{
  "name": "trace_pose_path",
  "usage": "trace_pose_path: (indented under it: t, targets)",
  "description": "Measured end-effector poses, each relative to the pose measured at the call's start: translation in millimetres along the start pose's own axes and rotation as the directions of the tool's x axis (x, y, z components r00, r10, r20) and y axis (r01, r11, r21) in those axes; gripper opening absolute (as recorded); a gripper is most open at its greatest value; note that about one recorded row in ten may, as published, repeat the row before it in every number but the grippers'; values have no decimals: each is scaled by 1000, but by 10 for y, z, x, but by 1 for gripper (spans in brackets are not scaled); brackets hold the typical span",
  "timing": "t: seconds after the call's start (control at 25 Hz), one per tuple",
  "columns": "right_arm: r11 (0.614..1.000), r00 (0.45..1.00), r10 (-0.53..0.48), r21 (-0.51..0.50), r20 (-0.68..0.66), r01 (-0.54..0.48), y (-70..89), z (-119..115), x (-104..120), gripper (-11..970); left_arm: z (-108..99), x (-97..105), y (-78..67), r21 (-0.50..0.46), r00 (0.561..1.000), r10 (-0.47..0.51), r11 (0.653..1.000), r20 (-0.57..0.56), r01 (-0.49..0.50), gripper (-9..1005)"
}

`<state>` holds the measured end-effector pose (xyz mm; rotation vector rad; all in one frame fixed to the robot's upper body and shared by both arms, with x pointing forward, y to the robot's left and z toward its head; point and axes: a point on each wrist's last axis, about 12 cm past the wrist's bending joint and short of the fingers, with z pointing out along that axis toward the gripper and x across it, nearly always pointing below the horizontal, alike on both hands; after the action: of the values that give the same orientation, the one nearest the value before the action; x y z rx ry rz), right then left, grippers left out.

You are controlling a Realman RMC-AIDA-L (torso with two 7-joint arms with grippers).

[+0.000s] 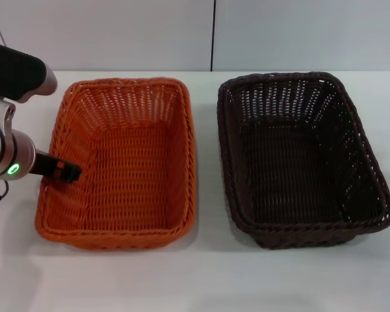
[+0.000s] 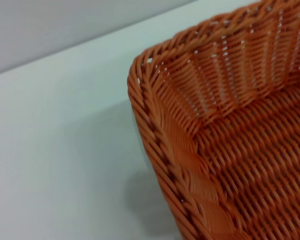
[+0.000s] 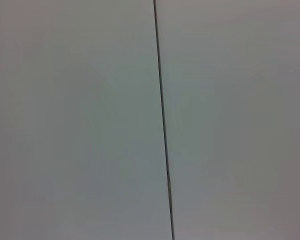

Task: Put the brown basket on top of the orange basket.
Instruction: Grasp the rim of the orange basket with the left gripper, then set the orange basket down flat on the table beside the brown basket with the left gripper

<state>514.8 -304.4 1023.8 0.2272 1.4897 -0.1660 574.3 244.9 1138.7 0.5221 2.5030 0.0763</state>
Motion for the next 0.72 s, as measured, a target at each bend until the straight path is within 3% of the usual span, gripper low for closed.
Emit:
trace_pose_path:
  t: [0.48, 0.72]
  targets:
    - [1000, 1000, 6, 1, 1, -6, 9, -2, -3, 793, -196, -159, 28, -14, 987, 157, 988, 42, -157, 334]
    - [1000, 1000, 16, 12, 1, -16, 6, 0, -5, 793, -461, -309, 139, -43, 942, 332, 943, 56, -330, 304]
